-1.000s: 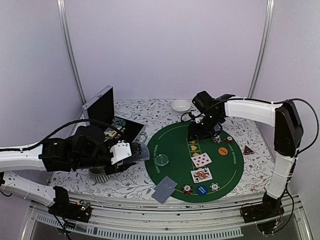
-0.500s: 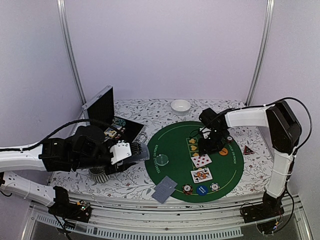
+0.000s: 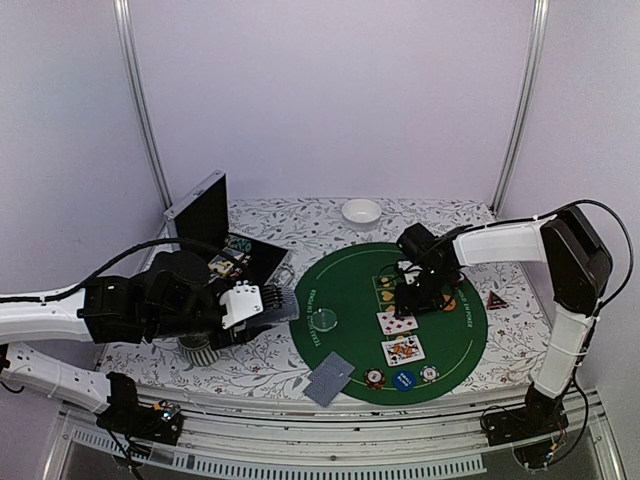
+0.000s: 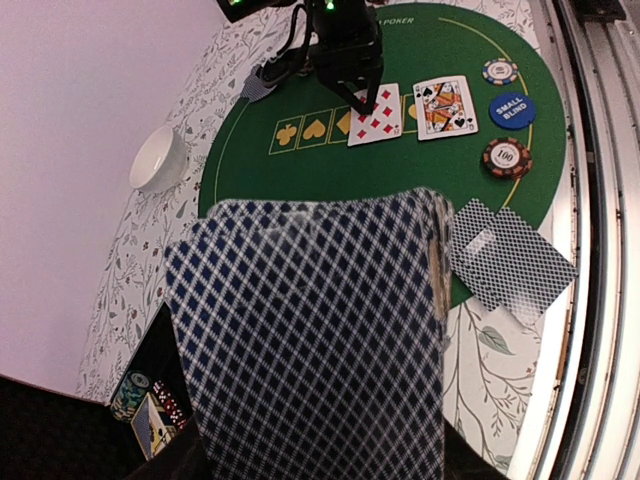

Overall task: Distribute texas hold em gaming equipment
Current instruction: Adjust the poker card in the community card area.

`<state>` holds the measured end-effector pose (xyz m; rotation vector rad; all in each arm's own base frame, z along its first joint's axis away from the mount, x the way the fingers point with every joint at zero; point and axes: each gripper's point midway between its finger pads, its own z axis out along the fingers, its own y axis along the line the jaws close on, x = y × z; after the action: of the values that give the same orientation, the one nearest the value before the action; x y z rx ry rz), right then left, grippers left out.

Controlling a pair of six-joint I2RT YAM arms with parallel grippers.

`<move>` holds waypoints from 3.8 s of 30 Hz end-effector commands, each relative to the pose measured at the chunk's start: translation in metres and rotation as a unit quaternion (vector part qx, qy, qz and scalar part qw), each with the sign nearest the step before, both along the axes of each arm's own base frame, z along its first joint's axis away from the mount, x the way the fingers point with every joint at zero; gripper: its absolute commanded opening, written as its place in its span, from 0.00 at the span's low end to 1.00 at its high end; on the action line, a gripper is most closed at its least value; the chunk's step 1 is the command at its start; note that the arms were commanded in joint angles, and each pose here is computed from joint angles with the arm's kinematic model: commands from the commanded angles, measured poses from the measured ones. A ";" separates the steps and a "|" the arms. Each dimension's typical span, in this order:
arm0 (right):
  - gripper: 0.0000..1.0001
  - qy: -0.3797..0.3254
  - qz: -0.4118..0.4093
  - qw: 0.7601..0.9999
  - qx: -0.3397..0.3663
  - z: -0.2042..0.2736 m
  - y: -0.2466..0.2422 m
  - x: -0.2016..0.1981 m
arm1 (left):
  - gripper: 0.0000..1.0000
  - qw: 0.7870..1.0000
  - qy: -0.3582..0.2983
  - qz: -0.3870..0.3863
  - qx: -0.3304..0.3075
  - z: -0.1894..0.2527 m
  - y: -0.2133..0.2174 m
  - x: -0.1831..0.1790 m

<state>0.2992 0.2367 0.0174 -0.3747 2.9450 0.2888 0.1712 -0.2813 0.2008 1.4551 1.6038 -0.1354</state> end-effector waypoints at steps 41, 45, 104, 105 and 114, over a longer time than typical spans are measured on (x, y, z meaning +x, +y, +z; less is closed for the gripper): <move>0.06 0.054 0.071 0.995 -0.040 -0.019 0.030 -0.018 | 0.54 1.000 -0.005 0.002 -0.007 0.002 -0.001 0.003; 0.08 0.053 0.066 0.996 -0.035 -0.016 0.032 -0.021 | 0.54 1.000 -0.003 0.002 -0.005 0.001 -0.001 0.003; 0.75 -0.124 -0.027 0.989 -0.077 0.107 -0.025 0.005 | 0.53 1.000 -0.003 -0.002 -0.009 0.004 0.000 0.001; 0.92 -0.146 -0.020 0.987 -0.061 0.123 -0.015 0.006 | 0.53 1.000 -0.003 -0.002 -0.009 0.004 0.000 0.001; 0.99 -0.230 0.271 0.878 0.319 0.249 0.184 -0.087 | 0.53 1.000 -0.002 -0.002 -0.001 -0.001 -0.002 0.002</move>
<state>0.2615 0.3467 0.2231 -0.7065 2.3522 0.5806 0.1711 -0.2815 0.2003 1.4614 1.6001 -0.1327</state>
